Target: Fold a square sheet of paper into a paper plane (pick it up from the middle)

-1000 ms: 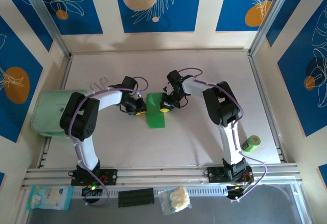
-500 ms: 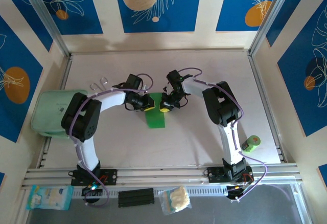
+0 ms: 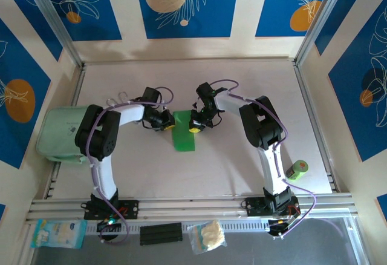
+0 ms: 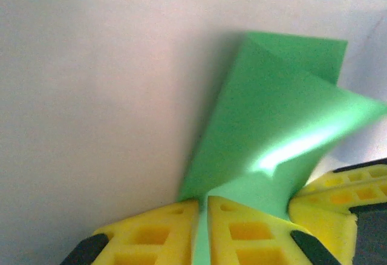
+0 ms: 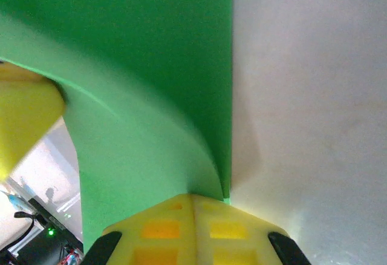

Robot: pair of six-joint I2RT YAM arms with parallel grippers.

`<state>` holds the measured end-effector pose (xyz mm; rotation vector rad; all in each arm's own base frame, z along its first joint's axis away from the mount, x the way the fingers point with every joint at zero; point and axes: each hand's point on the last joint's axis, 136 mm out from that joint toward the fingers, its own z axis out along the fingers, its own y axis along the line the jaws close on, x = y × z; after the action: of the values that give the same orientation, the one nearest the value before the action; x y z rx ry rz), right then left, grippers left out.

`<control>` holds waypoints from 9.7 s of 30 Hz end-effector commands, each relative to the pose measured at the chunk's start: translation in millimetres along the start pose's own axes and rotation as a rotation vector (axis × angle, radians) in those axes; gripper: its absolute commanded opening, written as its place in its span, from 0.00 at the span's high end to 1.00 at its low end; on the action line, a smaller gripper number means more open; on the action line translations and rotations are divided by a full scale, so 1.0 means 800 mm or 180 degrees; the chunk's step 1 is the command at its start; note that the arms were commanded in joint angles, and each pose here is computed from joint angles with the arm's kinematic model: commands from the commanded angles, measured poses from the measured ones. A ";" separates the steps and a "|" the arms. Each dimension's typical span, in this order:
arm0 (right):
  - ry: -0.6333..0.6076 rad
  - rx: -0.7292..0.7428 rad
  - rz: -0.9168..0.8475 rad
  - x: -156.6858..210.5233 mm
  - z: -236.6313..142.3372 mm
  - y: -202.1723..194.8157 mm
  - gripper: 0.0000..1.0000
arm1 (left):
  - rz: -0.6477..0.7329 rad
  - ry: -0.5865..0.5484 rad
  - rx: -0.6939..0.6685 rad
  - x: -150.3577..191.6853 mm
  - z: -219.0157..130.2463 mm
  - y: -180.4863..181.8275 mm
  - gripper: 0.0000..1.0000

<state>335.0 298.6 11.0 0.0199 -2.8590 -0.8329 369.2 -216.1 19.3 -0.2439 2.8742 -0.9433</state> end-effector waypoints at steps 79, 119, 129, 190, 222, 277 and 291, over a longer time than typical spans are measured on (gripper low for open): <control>0.0418 0.1656 0.0523 0.055 0.045 -0.187 0.98 | -0.0114 -0.0610 -0.0059 -0.111 0.010 0.048 0.87; 0.0462 0.1599 0.0580 0.057 0.051 -0.187 0.99 | 0.0094 0.0452 -0.0279 0.108 0.011 0.026 0.91; 0.0469 0.1574 0.0579 0.057 0.051 -0.187 0.99 | 0.0505 0.0091 0.0330 0.099 -0.030 -0.034 0.90; 0.0466 0.1517 0.0634 0.055 0.054 -0.185 0.99 | 0.0564 0.0738 -0.0599 0.213 -0.004 0.068 0.93; -0.0416 0.0085 -0.0424 -0.010 -0.068 0.050 0.81 | 0.0144 -0.0548 0.0265 0.024 -0.055 -0.055 0.74; -0.0357 -0.0304 -0.0644 -0.001 -0.065 0.043 0.85 | -0.0149 -0.0183 0.0240 -0.017 0.031 -0.043 0.83; -0.0074 -0.0687 -0.0240 0.036 -0.020 0.074 0.87 | -0.0499 -0.0419 0.0207 -0.017 0.032 -0.045 0.82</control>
<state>315.5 330.2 63.5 0.1171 -2.8457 -1.1422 395.6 -261.5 24.0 -0.4488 2.7269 -1.0449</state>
